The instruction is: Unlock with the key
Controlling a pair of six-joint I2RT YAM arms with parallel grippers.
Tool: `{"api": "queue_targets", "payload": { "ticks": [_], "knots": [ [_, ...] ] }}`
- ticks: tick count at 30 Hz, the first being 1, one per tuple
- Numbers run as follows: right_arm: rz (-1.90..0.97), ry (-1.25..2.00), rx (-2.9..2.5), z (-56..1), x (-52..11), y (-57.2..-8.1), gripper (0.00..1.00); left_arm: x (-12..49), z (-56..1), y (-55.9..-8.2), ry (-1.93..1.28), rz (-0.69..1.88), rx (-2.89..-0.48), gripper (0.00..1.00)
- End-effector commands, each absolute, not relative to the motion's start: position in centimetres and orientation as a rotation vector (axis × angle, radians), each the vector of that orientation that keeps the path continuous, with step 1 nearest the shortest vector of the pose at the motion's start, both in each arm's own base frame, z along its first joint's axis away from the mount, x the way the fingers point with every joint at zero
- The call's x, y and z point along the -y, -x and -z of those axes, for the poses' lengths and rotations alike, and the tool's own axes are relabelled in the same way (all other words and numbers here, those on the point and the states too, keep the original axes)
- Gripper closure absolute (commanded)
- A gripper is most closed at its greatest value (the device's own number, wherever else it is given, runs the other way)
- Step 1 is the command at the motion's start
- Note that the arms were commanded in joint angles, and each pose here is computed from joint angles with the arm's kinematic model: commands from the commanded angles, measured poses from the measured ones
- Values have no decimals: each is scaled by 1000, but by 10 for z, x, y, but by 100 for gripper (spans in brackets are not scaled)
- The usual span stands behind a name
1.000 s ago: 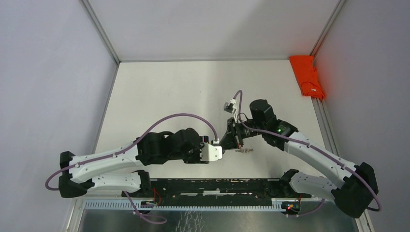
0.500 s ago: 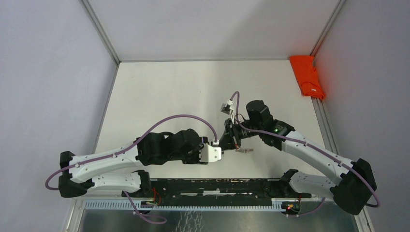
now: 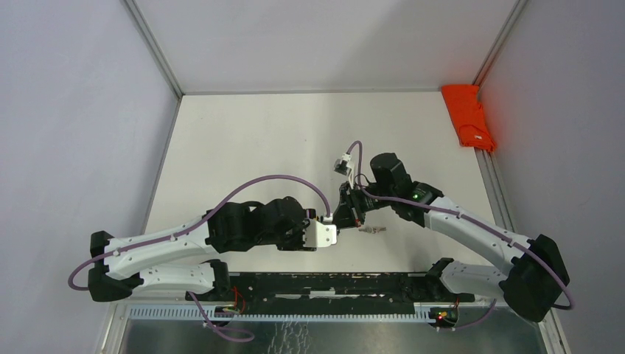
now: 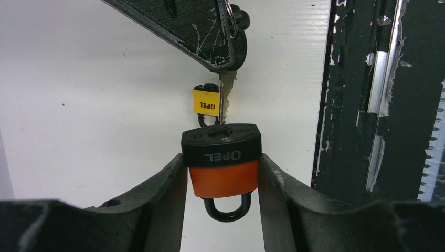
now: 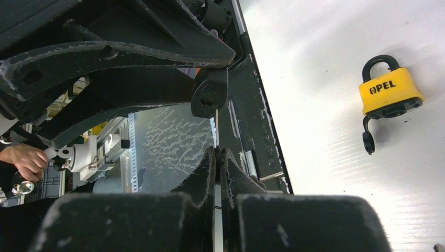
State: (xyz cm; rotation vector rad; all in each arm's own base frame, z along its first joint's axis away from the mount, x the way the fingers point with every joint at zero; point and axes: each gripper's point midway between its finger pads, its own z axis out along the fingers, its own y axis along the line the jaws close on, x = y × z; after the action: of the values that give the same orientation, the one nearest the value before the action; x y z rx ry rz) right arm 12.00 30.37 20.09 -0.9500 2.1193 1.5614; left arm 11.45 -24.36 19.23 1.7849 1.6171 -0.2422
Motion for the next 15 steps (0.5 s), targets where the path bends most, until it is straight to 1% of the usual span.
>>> {"api": "queue_targets", "payload": {
  "ticks": [1, 15],
  "knots": [
    [-1555, 965, -2030, -220, -313, -130, 100, 254, -220, -113, -1722, 306, -1556, 98],
    [-1553, 963, -2000, -233, -316, -130, 100, 255, -219, -112, -1725, 312, -1560, 98]
  ]
}}
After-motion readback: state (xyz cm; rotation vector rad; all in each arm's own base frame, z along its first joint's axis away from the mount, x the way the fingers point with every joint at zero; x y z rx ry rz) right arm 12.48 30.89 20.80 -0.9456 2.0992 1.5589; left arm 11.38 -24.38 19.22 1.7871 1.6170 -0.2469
